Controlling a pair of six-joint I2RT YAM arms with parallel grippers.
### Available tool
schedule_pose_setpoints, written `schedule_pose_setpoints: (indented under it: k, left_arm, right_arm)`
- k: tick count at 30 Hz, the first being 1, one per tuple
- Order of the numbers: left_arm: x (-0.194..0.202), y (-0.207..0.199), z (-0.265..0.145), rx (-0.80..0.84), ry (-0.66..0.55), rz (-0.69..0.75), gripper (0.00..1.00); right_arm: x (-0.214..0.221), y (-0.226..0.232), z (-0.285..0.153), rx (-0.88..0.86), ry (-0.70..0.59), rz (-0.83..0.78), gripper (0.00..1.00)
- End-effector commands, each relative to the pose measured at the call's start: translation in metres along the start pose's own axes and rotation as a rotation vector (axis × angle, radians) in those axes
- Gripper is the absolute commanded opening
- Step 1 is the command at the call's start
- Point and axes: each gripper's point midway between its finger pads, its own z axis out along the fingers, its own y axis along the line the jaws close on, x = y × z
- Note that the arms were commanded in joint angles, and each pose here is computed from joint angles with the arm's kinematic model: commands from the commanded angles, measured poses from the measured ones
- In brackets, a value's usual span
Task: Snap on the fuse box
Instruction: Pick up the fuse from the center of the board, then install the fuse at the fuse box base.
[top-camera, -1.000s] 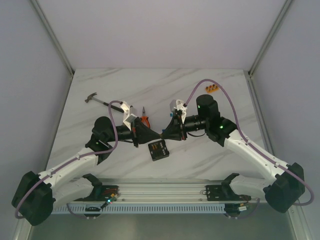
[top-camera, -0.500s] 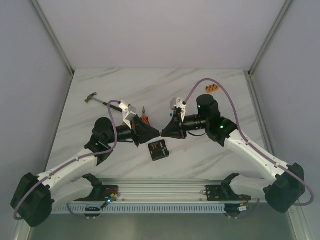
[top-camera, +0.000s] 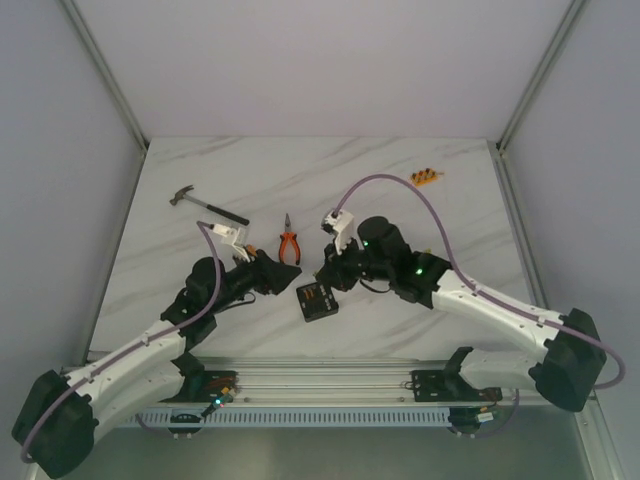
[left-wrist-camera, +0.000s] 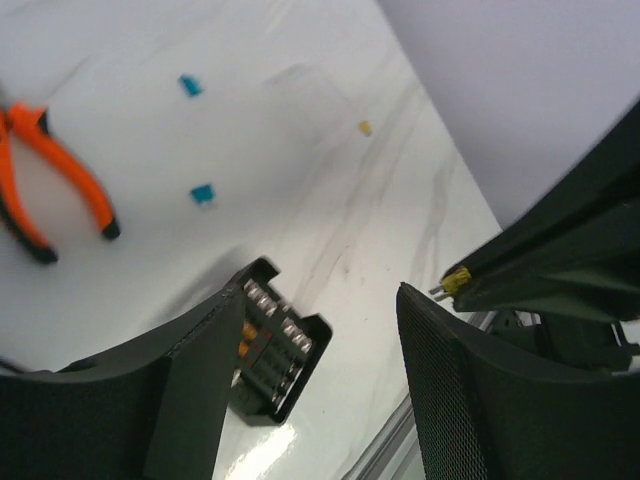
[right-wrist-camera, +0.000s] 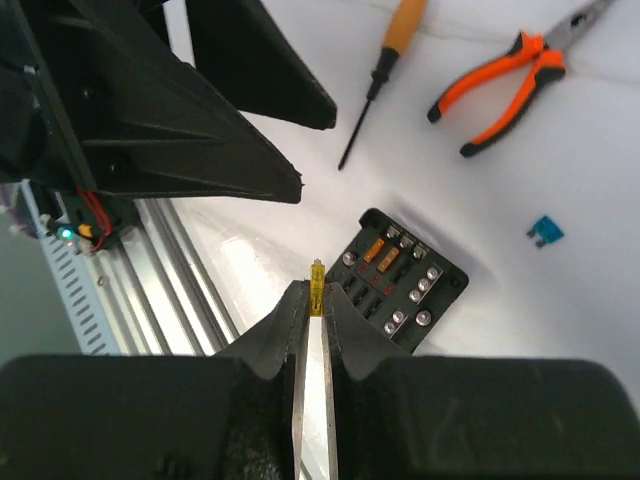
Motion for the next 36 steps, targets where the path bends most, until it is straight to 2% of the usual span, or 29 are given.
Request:
schedule_pose_setpoints:
  k: [1,10,15,25,36]
  left_arm:
    - [0.022,0.035,-0.006,-0.156,0.006,-0.163,0.71]
    - [0.061,0.051,-0.012,-0.181,0.06,-0.338,0.7]
    - [0.075,0.057,-0.008,-0.198,0.101,-0.388,0.61]
    - [0.094,0.071,0.001,-0.262,0.158,-0.465,0.43]
    - [0.113,0.078,0.008,-0.302,0.232,-0.516,0.35]
  right_arm:
    - [0.02,-0.028,0.011,0.268,0.037,0.092,0.0]
    - [0.055,-0.04,0.034,0.524,0.157,0.157,0.0]
    - [0.068,-0.045,0.052,0.593,0.179,0.178,0.0]
    - [0.085,-0.053,0.077,0.632,0.209,0.191,0.0]
    - [0.091,-0.057,0.088,0.648,0.218,0.201,0.0]
